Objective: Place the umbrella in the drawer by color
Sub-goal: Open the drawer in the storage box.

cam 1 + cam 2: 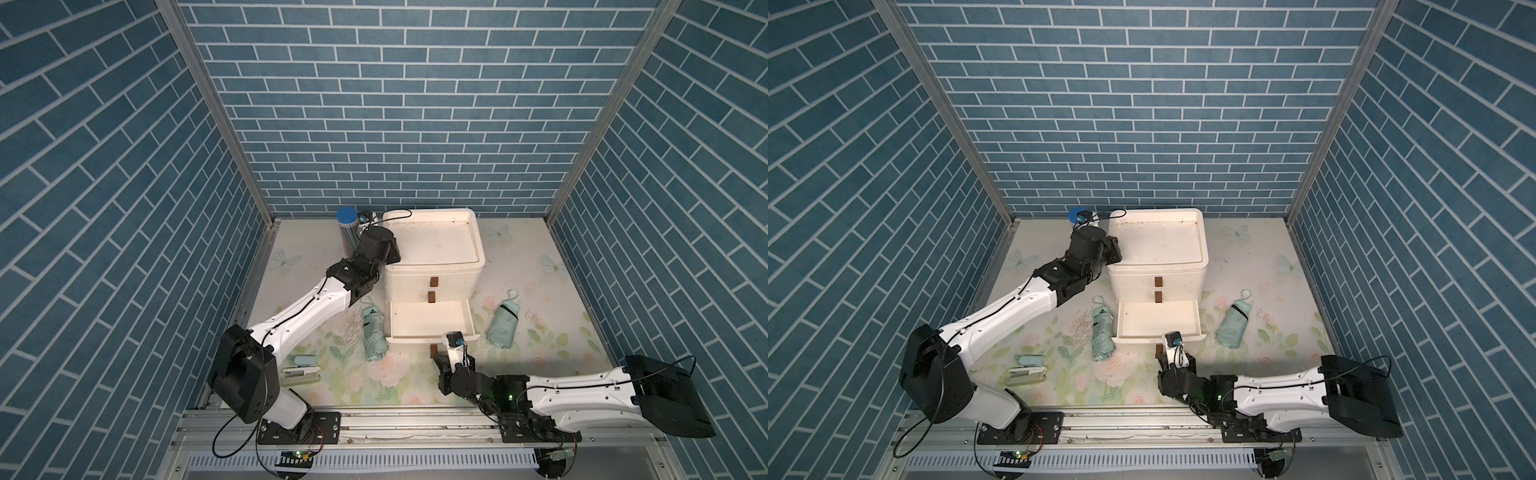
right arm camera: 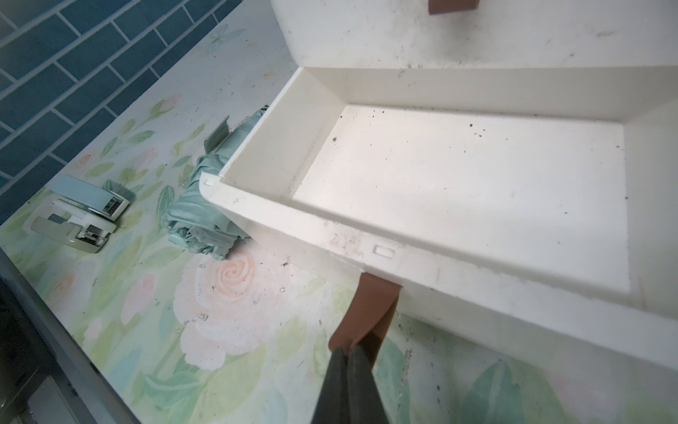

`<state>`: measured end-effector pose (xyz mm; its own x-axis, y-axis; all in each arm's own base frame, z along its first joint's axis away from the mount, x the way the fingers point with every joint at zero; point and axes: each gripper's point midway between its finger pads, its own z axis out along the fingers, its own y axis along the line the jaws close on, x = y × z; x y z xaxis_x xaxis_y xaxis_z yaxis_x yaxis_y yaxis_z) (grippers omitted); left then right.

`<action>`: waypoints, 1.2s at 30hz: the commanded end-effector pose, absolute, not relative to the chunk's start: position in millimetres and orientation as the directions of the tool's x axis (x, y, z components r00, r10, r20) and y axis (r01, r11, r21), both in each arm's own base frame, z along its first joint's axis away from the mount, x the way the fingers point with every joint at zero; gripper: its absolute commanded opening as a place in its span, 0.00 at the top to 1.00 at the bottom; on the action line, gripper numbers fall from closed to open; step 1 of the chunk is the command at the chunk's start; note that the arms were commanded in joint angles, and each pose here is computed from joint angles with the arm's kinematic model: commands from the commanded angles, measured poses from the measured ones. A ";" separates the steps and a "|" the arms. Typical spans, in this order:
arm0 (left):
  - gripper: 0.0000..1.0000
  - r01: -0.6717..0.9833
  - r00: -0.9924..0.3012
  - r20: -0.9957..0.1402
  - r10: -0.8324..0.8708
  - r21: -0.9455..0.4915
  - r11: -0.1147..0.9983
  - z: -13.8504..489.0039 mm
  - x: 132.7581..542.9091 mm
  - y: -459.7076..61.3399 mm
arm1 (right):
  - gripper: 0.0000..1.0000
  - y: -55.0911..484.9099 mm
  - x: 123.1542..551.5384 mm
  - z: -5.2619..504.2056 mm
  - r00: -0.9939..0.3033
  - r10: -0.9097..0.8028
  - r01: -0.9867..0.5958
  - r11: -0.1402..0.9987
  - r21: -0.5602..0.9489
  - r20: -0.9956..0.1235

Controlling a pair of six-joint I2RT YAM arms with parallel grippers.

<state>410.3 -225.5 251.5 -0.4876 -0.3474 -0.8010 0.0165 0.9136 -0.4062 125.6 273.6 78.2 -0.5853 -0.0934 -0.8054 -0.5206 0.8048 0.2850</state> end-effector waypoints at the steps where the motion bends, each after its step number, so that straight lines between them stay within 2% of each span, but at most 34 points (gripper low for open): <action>1: 1.00 -0.204 -0.685 -0.621 -0.381 -0.339 0.919 134.6 372.7 -208.1 | 1.00 288.3 107.0 80.2 -0.623 -0.132 -0.556 0.768 0.318 -0.771; 6: 1.00 -0.259 -0.651 -0.627 -0.428 -0.347 0.901 135.5 372.4 -198.5 | 1.00 294.8 105.6 77.4 -0.641 -0.147 -0.548 0.774 0.316 -0.753; 16: 1.00 -0.194 -0.668 -0.640 -0.380 -0.343 0.919 143.7 387.2 -213.0 | 1.00 285.9 106.6 72.3 -0.668 -0.127 -0.517 0.788 0.335 -0.733; 18: 0.82 -0.174 -0.669 -0.644 -0.371 -0.350 0.921 149.2 388.4 -216.9 | 1.00 283.4 109.4 75.9 -0.659 -0.143 -0.513 0.803 0.302 -0.738; 19: 0.74 -0.166 -0.668 -0.646 -0.369 -0.354 0.920 152.0 388.7 -217.8 | 0.96 281.0 111.8 79.3 -0.652 -0.145 -0.507 0.813 0.286 -0.744; 21: 0.61 -0.149 -0.664 -0.655 -0.362 -0.358 0.922 159.3 389.7 -219.0 | 0.75 272.8 117.8 90.0 -0.633 -0.135 -0.490 0.832 0.259 -0.762; 24: 0.54 -0.127 -0.660 -0.665 -0.348 -0.358 0.925 170.0 391.1 -221.8 | 0.51 258.6 128.6 114.4 -0.599 -0.097 -0.457 0.857 0.240 -0.795; 25: 0.54 -0.119 -0.657 -0.671 -0.346 -0.361 0.925 175.0 391.9 -222.4 | 0.47 253.8 132.3 123.1 -0.589 -0.082 -0.444 0.864 0.238 -0.804; 27: 0.53 -0.093 -0.649 -0.680 -0.342 -0.375 0.922 187.1 392.7 -225.4 | 0.24 240.8 143.3 145.1 -0.571 -0.039 -0.403 0.884 0.238 -0.820; 28: 0.53 -0.077 -0.646 -0.684 -0.339 -0.384 0.920 192.1 392.7 -227.5 | 0.17 230.5 149.9 152.0 -0.569 -0.025 -0.368 0.902 0.227 -0.822; 29: 0.53 -0.055 -0.641 -0.690 -0.336 -0.396 0.917 199.8 392.2 -230.1 | 0.14 216.6 161.2 161.8 -0.572 0.011 -0.308 0.924 0.227 -0.820; 32: 0.51 0.013 -0.614 -0.715 -0.334 -0.432 0.902 227.6 389.9 -235.5 | 0.14 171.3 197.1 172.3 -0.624 0.102 -0.118 0.968 0.223 -0.775; 36: 0.48 0.097 -0.544 -0.775 -0.323 -0.440 0.893 271.3 381.0 -230.2 | 0.14 110.3 238.4 153.4 -0.688 0.181 0.114 0.983 0.142 -0.702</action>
